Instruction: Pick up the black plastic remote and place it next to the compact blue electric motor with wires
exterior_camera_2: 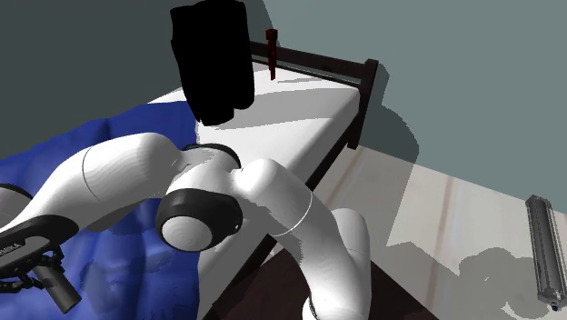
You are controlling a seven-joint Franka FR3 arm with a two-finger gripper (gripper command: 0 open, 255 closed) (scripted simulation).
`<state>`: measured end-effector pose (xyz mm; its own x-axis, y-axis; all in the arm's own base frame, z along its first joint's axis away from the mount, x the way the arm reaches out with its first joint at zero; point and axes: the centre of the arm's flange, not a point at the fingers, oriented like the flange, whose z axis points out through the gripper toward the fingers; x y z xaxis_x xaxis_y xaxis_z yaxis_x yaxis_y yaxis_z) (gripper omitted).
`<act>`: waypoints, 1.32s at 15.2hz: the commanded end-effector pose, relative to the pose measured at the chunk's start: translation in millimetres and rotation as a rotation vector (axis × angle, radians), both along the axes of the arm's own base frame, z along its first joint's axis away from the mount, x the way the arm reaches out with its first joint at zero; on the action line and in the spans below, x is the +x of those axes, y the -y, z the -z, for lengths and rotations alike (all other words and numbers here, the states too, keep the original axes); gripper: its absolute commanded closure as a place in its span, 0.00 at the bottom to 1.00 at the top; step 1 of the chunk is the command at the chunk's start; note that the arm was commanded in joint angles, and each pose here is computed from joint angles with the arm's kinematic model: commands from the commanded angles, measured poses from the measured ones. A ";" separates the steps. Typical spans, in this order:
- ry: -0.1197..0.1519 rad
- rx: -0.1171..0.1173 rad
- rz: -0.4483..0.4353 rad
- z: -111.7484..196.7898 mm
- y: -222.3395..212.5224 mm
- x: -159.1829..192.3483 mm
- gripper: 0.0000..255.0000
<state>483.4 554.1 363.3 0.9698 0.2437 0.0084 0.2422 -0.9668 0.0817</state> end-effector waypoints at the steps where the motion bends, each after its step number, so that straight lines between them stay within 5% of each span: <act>1: 0.000 0.001 0.000 9.8 -0.9 -0.2 1.00; 6: 0.000 0.001 0.000 35.4 -0.9 -0.2 1.00; 14: 0.000 0.001 0.000 35.4 -0.9 -0.2 1.00; 15: 0.000 0.001 0.000 35.4 -0.9 -0.2 0.00; 20: 0.000 0.001 0.000 35.4 -0.9 -0.2 0.00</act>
